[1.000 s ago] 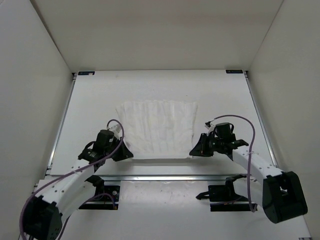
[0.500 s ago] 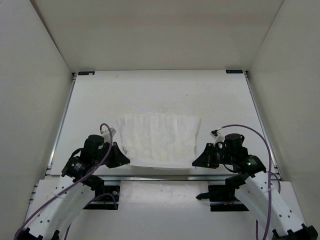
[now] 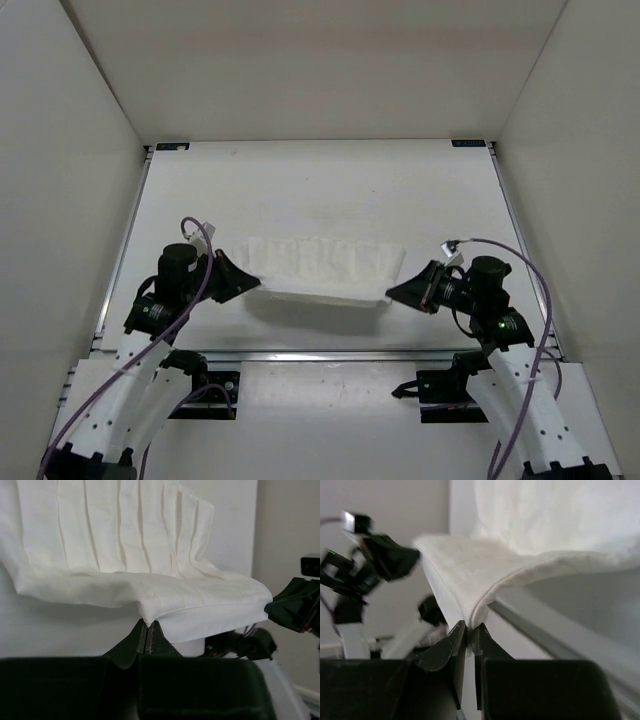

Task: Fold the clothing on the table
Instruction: Fold the skirt

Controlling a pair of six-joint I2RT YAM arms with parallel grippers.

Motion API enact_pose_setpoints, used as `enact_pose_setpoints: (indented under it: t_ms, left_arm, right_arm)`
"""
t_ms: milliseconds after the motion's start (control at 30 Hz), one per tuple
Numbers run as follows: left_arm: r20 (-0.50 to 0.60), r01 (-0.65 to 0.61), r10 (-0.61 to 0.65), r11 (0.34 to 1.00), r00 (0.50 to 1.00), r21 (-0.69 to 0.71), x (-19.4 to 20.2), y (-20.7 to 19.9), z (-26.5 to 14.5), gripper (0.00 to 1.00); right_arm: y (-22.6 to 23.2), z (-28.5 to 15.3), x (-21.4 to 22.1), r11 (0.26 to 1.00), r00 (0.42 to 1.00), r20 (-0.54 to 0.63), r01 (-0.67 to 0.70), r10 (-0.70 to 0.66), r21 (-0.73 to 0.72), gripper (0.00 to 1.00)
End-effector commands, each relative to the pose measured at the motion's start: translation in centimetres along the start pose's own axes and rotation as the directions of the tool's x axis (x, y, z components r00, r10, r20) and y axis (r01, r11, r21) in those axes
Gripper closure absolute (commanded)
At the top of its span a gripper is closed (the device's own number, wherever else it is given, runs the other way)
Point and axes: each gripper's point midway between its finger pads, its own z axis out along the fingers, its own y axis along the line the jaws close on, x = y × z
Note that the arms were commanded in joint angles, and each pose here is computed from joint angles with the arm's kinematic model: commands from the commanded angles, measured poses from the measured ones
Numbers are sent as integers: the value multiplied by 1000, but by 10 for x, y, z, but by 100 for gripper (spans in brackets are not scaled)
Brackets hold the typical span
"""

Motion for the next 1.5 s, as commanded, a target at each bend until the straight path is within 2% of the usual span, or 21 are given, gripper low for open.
enact_pose_setpoints:
  t_ms: [0, 133, 233, 400, 600, 733, 900, 1033, 1200, 1367, 1433, 1467]
  left_arm:
    - [171, 30, -45, 995, 984, 93, -52, -15, 14, 100]
    - [222, 59, -68, 997, 973, 46, -69, -4, 25, 100]
    - [255, 82, -96, 995, 962, 65, -80, -2, 31, 100]
    - [239, 84, -97, 994, 966, 66, -83, 1, 42, 100]
    - [257, 21, -42, 996, 965, 87, -75, -20, 7, 100]
    - [233, 24, -48, 995, 971, 101, -49, -24, -13, 100]
    - [183, 69, -94, 988, 979, 139, -23, -18, -10, 100]
    - [188, 97, -118, 988, 975, 119, -30, -7, 5, 100]
    - [253, 119, -145, 986, 957, 113, -70, -2, 27, 100]
    - [234, 207, -206, 978, 950, 21, -102, 36, 80, 100]
    - [245, 198, -200, 980, 948, 34, -125, 34, 97, 100]
    - [219, 223, -219, 975, 951, 7, -126, 45, 112, 100]
  right_arm:
    - [43, -6, -68, 977, 968, 247, 101, -52, -190, 100]
    - [33, 4, -99, 988, 938, 337, 118, -77, -101, 100]
    - [33, -1, -122, 988, 909, 406, 136, -95, -73, 100]
    - [29, -3, -131, 986, 891, 428, 166, -155, 12, 100]
    - [40, -28, -115, 979, 862, 465, 183, -203, 88, 100]
    - [37, -35, -84, 984, 886, 429, 160, -178, 78, 100]
    - [25, -36, -63, 991, 896, 424, 122, -132, 50, 100]
    - [20, -28, -73, 993, 898, 424, 105, -114, 45, 100]
    - [20, -9, -111, 992, 889, 440, 116, -124, 46, 100]
    - [4, 20, -158, 991, 897, 423, 96, -126, 92, 100]
    - [-17, 34, -187, 992, 904, 417, 47, -94, 121, 100]
    - [-32, 45, -193, 990, 916, 393, 25, -78, 138, 100]
